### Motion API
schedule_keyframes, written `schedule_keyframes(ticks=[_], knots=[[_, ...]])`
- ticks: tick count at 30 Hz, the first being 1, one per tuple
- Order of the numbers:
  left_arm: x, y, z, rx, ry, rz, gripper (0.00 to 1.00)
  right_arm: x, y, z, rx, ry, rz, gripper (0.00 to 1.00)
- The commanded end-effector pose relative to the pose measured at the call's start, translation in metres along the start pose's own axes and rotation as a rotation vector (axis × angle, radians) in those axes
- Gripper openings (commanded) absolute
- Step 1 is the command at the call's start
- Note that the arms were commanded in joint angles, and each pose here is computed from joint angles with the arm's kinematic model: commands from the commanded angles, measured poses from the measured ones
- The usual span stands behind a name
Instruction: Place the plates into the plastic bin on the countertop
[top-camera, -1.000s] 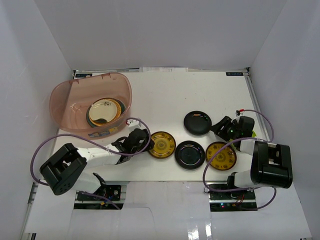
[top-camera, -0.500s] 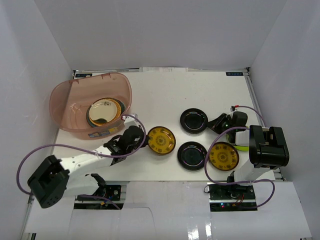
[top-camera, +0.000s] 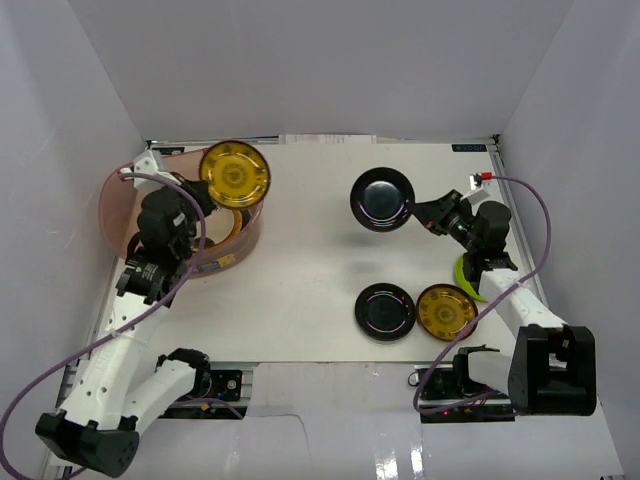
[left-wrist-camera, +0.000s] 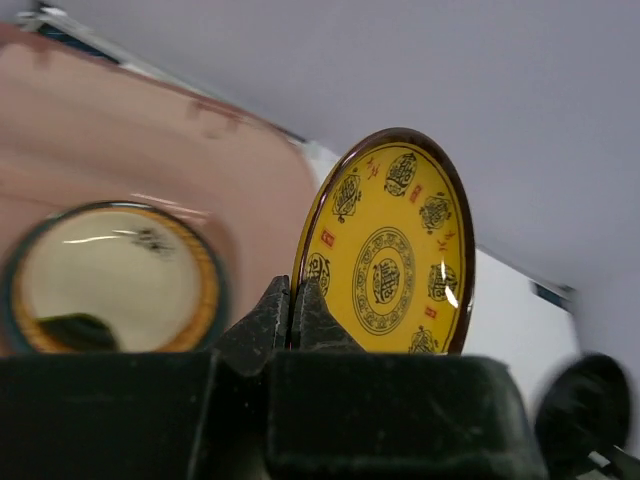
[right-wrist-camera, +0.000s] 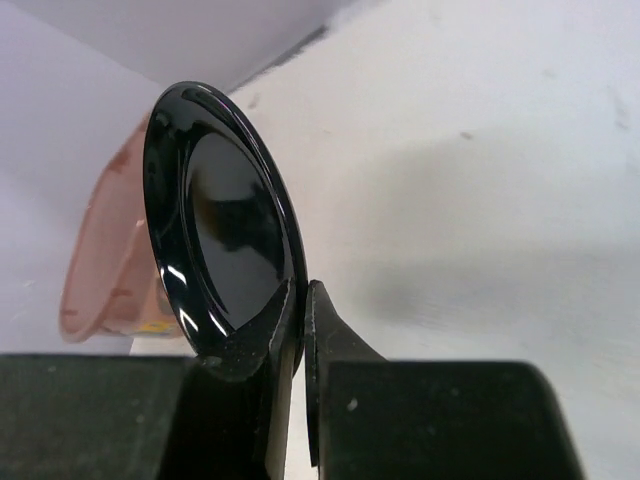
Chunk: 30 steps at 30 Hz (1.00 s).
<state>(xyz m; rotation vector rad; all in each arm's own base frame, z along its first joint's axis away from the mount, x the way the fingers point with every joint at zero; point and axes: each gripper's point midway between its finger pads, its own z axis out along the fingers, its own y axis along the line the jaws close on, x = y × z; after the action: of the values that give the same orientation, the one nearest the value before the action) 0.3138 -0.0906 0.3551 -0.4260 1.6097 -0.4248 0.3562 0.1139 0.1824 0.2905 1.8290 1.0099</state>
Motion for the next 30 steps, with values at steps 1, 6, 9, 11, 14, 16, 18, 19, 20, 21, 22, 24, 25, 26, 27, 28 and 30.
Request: schedule_keyframes(ticks=[1,6,9,11,14,16,18,19,20,21,22,24,25,26,27,28,30], knots=[[0.007,0.067,0.017,-0.149,0.088,0.059,0.0,-0.011,0.072,0.0,-0.136,-0.001,-0.126,0.08],[0.023,0.131,0.054,-0.265,0.176,-0.036,0.0,-0.01,0.16,0.012,-0.272,0.019,-0.204,0.08],[0.029,0.151,0.066,-0.301,0.199,-0.051,0.0,-0.019,0.211,0.023,-0.335,0.006,-0.239,0.08],[0.042,0.171,0.073,-0.358,0.226,-0.053,0.0,0.004,0.232,0.043,-0.348,0.057,-0.268,0.08],[0.066,0.204,0.075,-0.439,0.261,-0.05,0.0,0.028,0.268,0.07,-0.385,0.099,-0.289,0.08],[0.081,0.221,0.077,-0.477,0.289,-0.041,0.0,0.05,0.288,0.092,-0.406,0.14,-0.295,0.08],[0.091,0.23,0.078,-0.487,0.323,-0.056,0.07,0.082,0.288,0.119,-0.389,0.195,-0.299,0.08],[0.092,0.231,0.08,-0.488,0.329,-0.062,0.14,0.079,0.304,0.125,-0.409,0.182,-0.302,0.08],[0.089,0.23,0.081,-0.48,0.323,-0.064,0.23,0.084,0.306,0.134,-0.404,0.19,-0.302,0.08],[0.087,0.231,0.081,-0.482,0.316,-0.065,0.42,0.107,0.299,0.15,-0.384,0.235,-0.304,0.08],[0.083,0.231,0.081,-0.484,0.308,-0.066,0.51,0.103,0.31,0.156,-0.398,0.222,-0.303,0.08],[0.075,0.231,0.077,-0.481,0.283,-0.078,0.73,0.126,0.301,0.173,-0.375,0.263,-0.29,0.08],[0.07,0.229,0.076,-0.475,0.269,-0.098,0.77,0.131,0.3,0.178,-0.375,0.27,-0.285,0.08],[0.059,0.221,0.073,-0.451,0.24,-0.104,0.81,0.131,0.306,0.182,-0.382,0.265,-0.281,0.08],[0.05,0.217,0.07,-0.438,0.214,-0.11,0.84,0.146,0.299,0.192,-0.367,0.287,-0.282,0.08],[0.041,0.21,0.067,-0.421,0.186,-0.111,0.87,0.149,0.298,0.197,-0.361,0.292,-0.285,0.08],[0.012,0.188,0.056,-0.362,0.096,-0.119,0.89,0.163,0.295,0.213,-0.342,0.311,-0.296,0.08]])
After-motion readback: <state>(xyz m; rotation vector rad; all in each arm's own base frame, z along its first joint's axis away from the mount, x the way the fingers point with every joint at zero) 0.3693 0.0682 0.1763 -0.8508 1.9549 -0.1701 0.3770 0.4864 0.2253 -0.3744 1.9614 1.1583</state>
